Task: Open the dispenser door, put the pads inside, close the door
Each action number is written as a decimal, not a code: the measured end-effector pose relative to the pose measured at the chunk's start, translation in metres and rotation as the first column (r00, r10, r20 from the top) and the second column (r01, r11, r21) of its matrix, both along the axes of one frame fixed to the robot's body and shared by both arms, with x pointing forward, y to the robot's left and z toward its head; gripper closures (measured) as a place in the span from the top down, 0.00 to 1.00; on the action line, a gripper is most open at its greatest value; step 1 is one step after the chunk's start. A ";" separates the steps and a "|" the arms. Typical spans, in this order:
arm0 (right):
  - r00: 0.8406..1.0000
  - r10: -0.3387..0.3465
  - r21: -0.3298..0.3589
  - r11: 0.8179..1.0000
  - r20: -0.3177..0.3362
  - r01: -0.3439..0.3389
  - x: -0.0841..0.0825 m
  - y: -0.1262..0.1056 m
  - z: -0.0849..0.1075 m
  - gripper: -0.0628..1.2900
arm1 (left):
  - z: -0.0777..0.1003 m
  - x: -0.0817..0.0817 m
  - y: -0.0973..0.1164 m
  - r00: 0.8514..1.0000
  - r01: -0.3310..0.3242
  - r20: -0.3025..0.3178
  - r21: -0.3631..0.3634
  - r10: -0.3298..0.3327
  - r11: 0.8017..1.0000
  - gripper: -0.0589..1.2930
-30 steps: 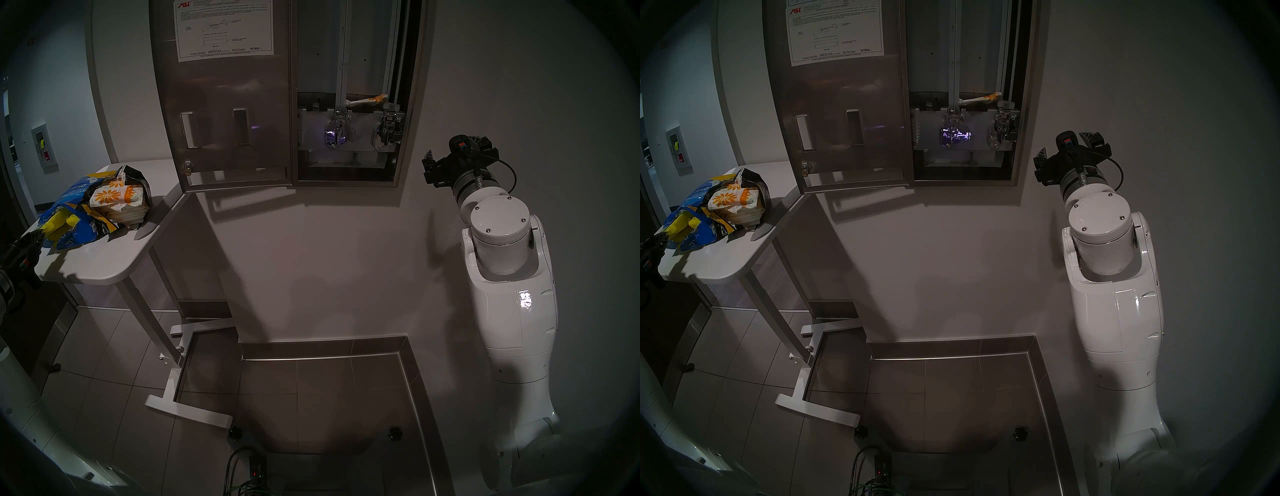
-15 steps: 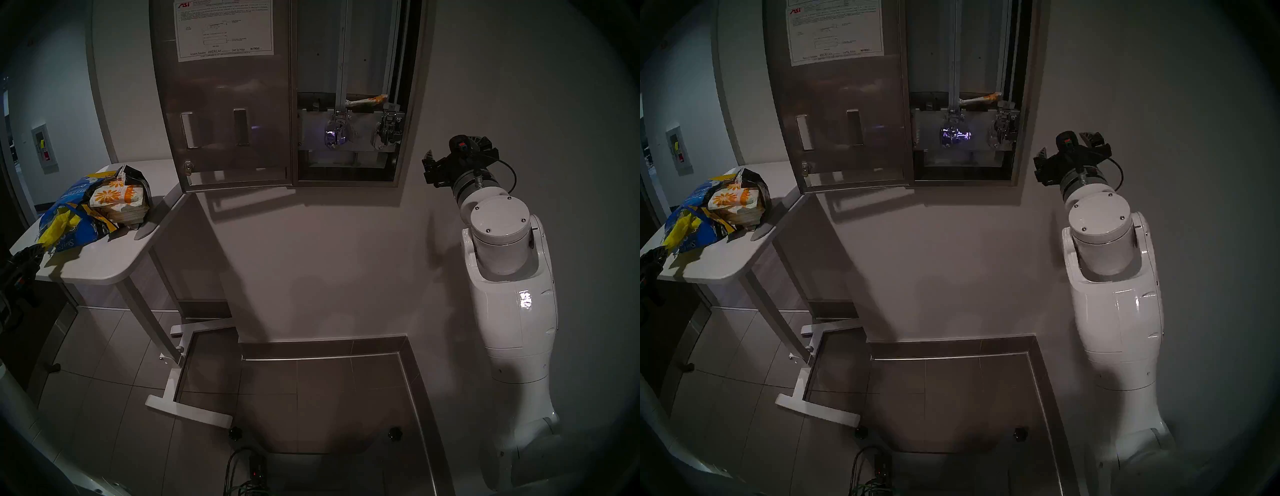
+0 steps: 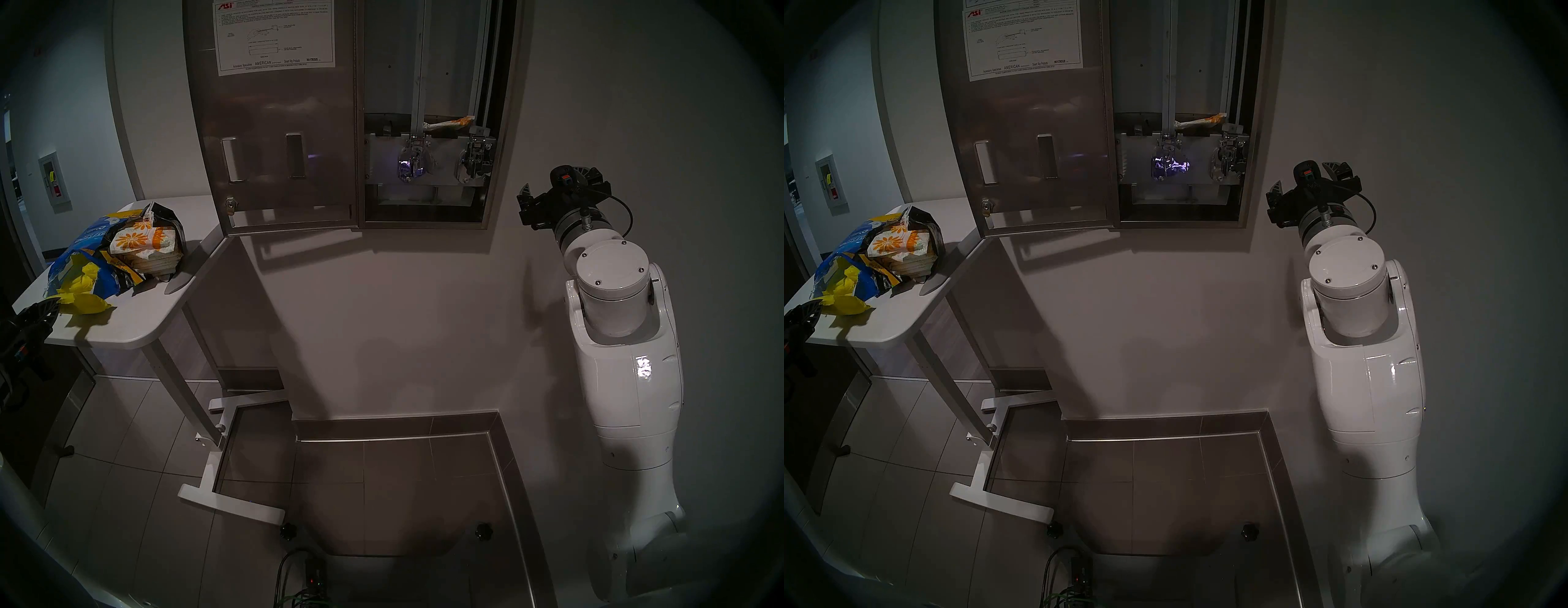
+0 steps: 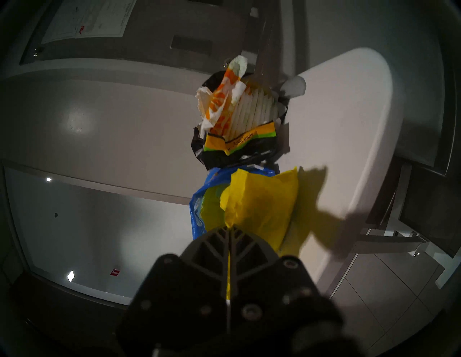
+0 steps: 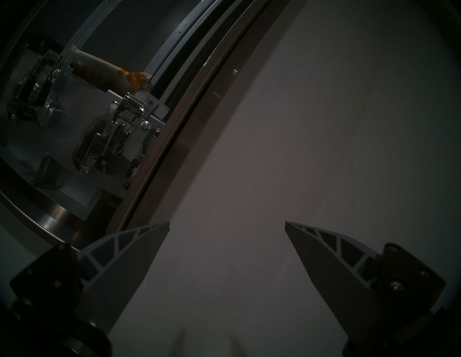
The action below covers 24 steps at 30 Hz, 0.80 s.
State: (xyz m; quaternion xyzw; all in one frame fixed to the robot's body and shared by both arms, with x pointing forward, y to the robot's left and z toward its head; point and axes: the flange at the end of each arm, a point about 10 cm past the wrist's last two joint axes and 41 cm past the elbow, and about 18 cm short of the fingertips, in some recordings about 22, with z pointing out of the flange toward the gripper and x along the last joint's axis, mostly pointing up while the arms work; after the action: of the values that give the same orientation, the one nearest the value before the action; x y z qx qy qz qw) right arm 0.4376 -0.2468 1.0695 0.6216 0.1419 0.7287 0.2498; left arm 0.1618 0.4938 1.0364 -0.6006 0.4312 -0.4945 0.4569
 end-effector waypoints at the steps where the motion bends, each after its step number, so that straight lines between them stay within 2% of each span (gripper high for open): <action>1: 1.000 0.000 0.000 1.000 0.000 0.000 0.000 0.000 0.000 0.94 | 0.001 0.000 -0.001 1.000 0.003 0.004 -0.001 -0.003 1.000 0.03; 14: 1.000 0.000 0.000 1.000 0.000 0.000 0.000 0.000 0.000 0.94 | 0.004 -0.001 -0.005 1.000 0.017 0.011 -0.011 -0.017 1.000 0.03; 24: 1.000 0.000 0.000 1.000 0.000 0.000 0.000 0.000 0.000 0.94 | -0.008 -0.005 -0.006 0.997 0.033 -0.067 0.002 -0.032 0.999 0.03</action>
State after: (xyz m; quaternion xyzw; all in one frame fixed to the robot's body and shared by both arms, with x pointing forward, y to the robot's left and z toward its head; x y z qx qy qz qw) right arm 0.4376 -0.2468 1.0696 0.6215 0.1419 0.7288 0.2498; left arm 0.1572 0.4883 1.0281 -0.6091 0.4567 -0.4809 0.4349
